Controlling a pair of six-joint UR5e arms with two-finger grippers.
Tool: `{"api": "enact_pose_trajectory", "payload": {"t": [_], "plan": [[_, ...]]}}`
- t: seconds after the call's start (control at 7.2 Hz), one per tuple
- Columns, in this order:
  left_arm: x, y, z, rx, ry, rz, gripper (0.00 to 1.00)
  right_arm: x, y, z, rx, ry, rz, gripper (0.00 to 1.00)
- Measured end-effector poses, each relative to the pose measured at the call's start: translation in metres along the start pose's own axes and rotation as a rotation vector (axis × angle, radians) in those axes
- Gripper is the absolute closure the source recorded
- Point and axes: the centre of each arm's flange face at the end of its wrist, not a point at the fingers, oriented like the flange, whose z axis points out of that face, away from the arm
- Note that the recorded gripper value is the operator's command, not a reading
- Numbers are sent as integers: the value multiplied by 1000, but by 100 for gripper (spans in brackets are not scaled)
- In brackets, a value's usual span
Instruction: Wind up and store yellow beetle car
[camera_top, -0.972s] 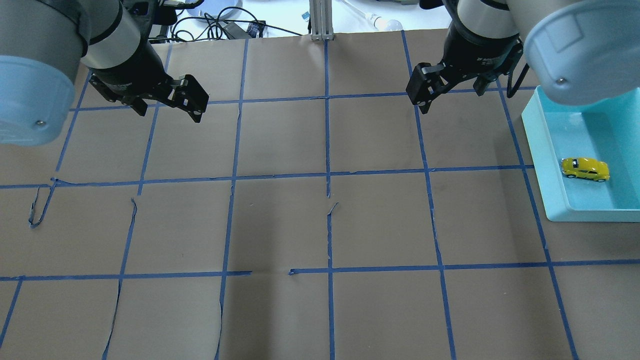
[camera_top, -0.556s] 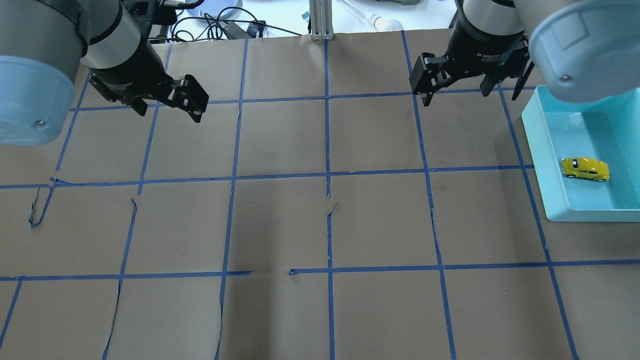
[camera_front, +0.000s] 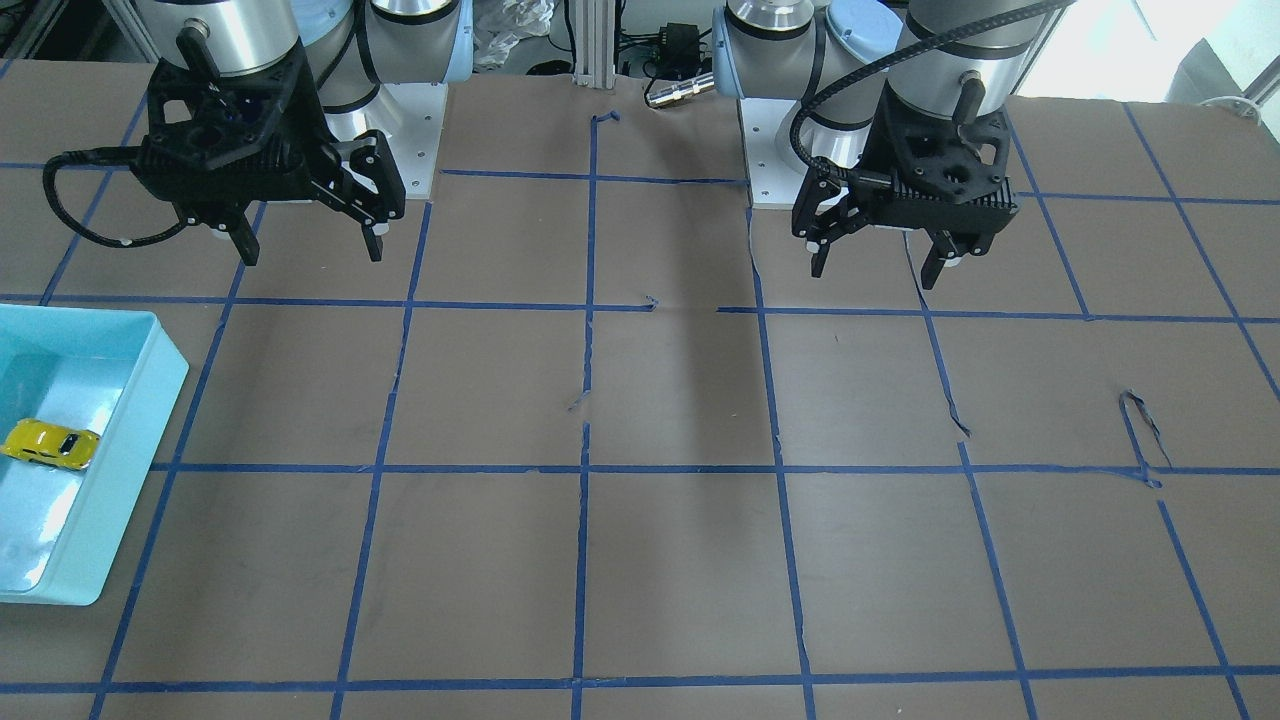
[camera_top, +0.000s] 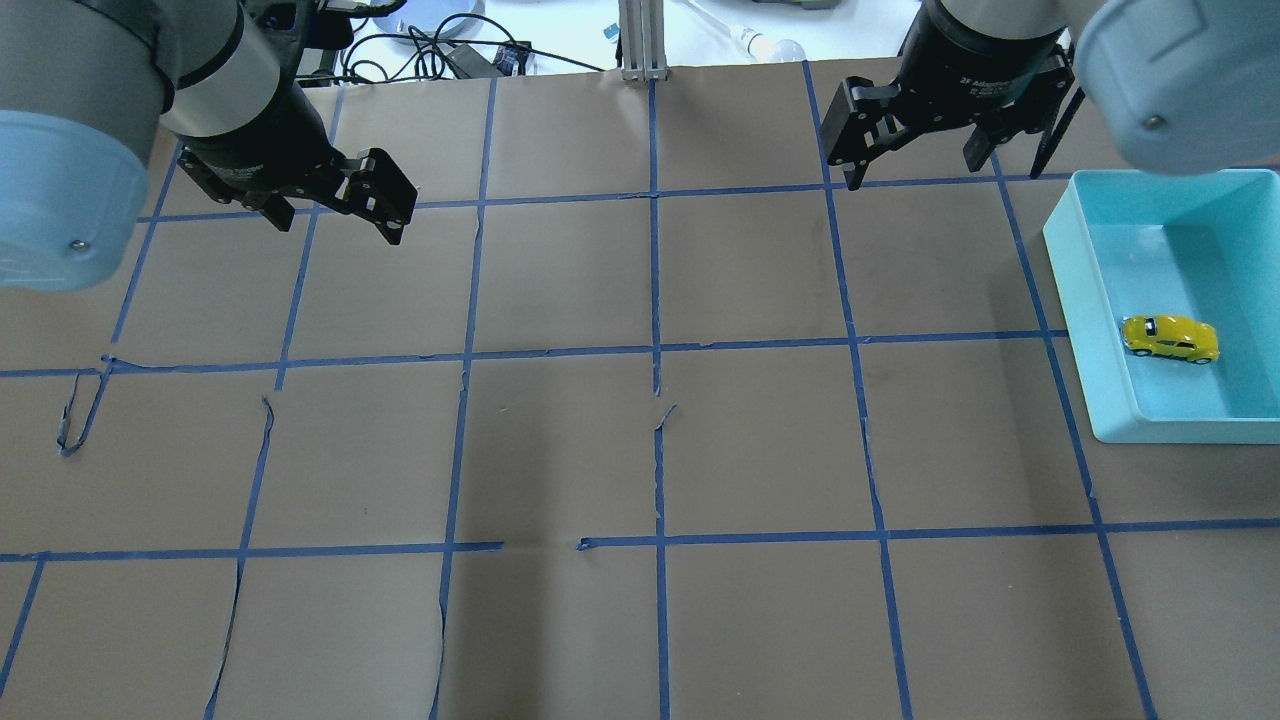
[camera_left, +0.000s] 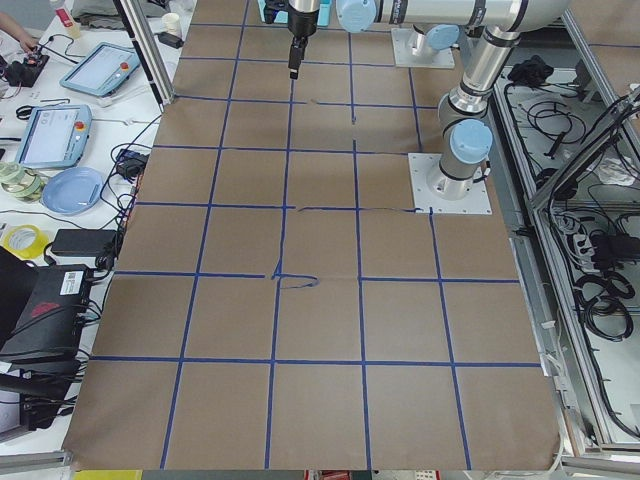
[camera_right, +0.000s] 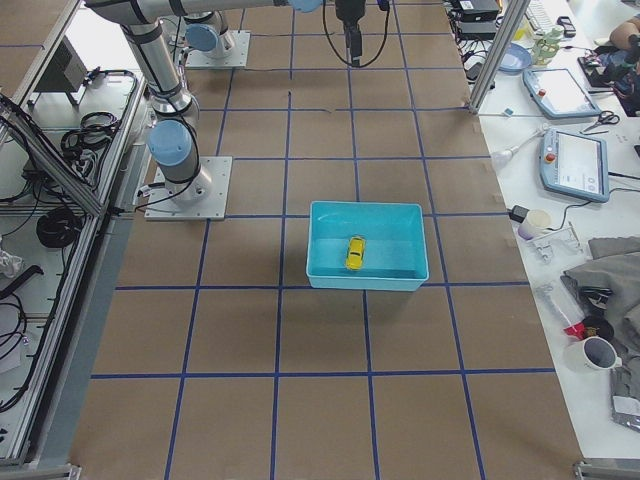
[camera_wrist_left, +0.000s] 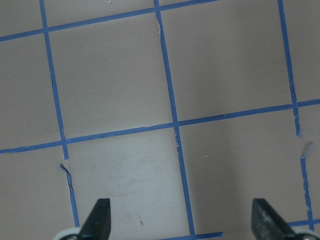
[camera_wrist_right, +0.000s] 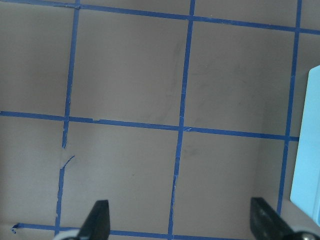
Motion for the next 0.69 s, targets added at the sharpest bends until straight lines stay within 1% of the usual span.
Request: {"api": "enact_pose_trajectory", "payload": {"t": [0.69], "plan": [[0,-1,-1,3,2,-1,0,0,0,2,-4,-4,-2,0]]}}
